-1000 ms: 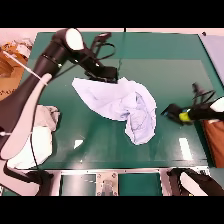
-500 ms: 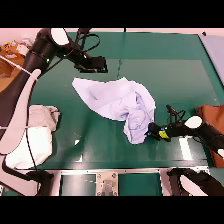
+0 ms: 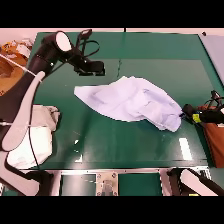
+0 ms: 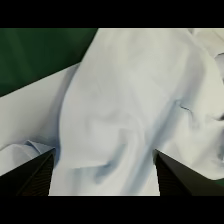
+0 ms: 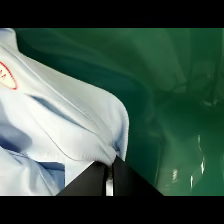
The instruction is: Fold the shirts.
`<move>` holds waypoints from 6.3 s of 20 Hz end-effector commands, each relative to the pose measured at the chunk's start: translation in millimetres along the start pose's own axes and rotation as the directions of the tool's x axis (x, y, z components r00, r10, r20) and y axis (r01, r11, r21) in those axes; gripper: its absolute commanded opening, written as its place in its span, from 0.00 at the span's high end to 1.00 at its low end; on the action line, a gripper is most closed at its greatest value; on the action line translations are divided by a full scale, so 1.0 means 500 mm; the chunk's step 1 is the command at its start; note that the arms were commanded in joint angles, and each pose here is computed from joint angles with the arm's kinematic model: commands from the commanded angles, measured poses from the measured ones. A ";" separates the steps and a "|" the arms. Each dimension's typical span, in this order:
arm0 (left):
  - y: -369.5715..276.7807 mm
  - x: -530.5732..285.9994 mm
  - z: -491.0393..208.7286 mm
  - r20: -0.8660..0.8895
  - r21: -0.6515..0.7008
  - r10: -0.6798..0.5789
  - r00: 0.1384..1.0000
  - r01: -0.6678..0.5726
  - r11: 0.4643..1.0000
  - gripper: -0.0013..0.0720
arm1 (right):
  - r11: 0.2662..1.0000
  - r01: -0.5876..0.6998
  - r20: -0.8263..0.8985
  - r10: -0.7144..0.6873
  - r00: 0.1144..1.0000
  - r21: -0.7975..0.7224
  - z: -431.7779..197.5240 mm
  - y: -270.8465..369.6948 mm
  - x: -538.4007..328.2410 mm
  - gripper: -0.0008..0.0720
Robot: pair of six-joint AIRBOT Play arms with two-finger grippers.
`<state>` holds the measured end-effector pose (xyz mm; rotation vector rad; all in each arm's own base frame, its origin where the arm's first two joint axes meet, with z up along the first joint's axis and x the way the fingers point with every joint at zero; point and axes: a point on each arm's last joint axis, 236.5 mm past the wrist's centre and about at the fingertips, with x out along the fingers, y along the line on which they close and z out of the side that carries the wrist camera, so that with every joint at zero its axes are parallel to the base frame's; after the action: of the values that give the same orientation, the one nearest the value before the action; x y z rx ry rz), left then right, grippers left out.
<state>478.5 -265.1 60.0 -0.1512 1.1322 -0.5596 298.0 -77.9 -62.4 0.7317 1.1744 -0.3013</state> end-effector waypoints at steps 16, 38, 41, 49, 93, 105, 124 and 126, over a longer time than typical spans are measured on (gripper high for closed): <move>-0.092 0.337 -0.068 -0.008 -0.094 -0.338 0.941 0.336 0.937 0.56 | 1.000 -0.025 -0.058 0.026 0.998 0.015 0.010 -0.008 0.066 0.95; -0.025 0.337 -0.102 -0.189 0.000 -0.259 0.947 0.264 0.965 0.03 | 1.000 -0.024 -0.033 0.025 0.999 0.017 0.021 -0.009 0.066 0.95; -0.060 0.331 -0.110 -0.201 -0.027 -0.313 0.928 0.314 0.949 0.03 | 1.000 -0.024 -0.033 0.025 0.999 0.017 0.021 -0.009 0.067 0.95; -0.026 0.319 -0.059 -0.122 0.008 -0.299 0.946 0.303 0.953 0.95 | 1.000 -0.021 -0.030 0.022 0.999 0.015 0.025 -0.011 0.066 0.95; 0.102 -0.043 -0.081 -0.006 -0.009 -0.049 0.999 0.049 0.999 0.03 | 0.983 -0.165 -0.021 0.164 0.986 -0.083 -0.106 0.065 0.017 0.95; 0.029 0.079 -0.203 -0.305 0.216 0.016 0.952 0.053 0.975 0.95 | 0.985 -0.159 0.011 0.160 0.987 -0.072 -0.087 0.061 0.026 0.95; -0.213 -0.860 0.107 0.801 0.325 0.028 0.599 -0.473 0.819 0.95 | 0.779 -0.201 0.644 0.610 0.461 -0.594 0.204 0.468 -0.881 0.96; -0.236 -0.938 0.071 0.843 0.314 -0.003 0.538 -0.487 0.815 0.95 | 0.760 -0.174 0.662 0.636 0.397 -0.626 0.173 0.487 -0.952 0.96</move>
<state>374.3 -163.8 442.6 0.2445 0.2078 -0.4641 354.0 -49.9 405.8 0.3942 0.1676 0.0639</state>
